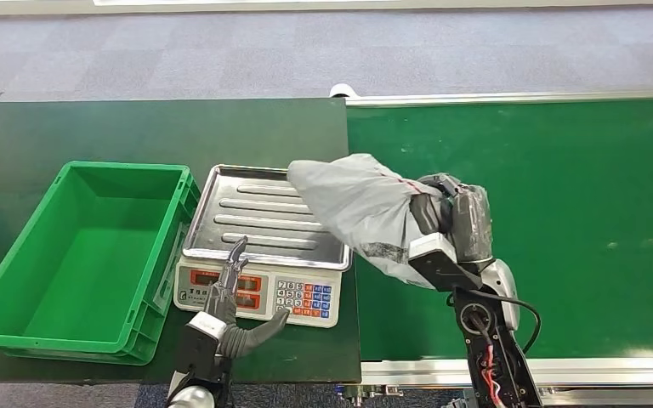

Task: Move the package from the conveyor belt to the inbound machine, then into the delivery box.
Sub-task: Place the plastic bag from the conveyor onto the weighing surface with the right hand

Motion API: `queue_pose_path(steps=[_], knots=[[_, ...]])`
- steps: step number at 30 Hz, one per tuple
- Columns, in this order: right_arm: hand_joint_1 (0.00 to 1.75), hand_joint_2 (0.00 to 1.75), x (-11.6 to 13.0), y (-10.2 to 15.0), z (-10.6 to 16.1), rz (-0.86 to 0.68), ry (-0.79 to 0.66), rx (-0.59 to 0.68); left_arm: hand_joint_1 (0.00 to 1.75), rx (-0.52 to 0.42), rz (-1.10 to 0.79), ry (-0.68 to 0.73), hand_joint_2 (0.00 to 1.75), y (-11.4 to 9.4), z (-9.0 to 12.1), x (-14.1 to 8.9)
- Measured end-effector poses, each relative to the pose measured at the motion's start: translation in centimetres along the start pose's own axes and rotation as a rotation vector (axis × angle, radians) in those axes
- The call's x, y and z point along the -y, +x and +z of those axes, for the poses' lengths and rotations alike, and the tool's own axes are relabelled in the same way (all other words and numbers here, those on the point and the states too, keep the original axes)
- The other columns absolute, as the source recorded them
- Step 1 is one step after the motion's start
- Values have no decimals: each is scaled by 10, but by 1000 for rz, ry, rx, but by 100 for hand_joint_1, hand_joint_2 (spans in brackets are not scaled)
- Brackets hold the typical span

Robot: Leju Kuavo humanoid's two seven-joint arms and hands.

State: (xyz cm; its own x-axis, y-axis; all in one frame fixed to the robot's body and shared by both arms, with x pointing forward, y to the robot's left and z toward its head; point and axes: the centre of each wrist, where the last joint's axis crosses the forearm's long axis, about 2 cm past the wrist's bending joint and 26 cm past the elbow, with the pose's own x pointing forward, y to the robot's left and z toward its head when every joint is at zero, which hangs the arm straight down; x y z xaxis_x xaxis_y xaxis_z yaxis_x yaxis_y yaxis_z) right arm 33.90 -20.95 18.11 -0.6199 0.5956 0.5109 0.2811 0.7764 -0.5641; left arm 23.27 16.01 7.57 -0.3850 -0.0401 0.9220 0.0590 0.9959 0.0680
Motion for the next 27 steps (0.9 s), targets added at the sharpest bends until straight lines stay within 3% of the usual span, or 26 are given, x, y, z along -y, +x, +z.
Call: queue_pose_path(steps=[7, 8, 11, 12, 18, 27], knots=[[175, 175, -32, 33, 3, 54, 132, 107, 0, 8, 18, -41, 175, 0, -9, 7], [148, 175, -37, 35, 4, 40, 172, 99, 0, 9, 19, -46, 175, 0, -9, 7], [17, 175, -50, 34, 8, -4, 303, 54, 0, 8, 18, -58, 175, 0, -10, 8], [0, 175, -54, 31, 9, -15, 341, 34, 0, 7, 14, -60, 175, 0, -10, 8], [0, 175, -66, 13, 16, -15, 443, -83, 0, -8, -29, -20, 175, -1, -8, 1], [0, 175, -57, 3, 26, -9, 376, -152, 0, -10, -61, 52, 175, 2, -1, -16]])
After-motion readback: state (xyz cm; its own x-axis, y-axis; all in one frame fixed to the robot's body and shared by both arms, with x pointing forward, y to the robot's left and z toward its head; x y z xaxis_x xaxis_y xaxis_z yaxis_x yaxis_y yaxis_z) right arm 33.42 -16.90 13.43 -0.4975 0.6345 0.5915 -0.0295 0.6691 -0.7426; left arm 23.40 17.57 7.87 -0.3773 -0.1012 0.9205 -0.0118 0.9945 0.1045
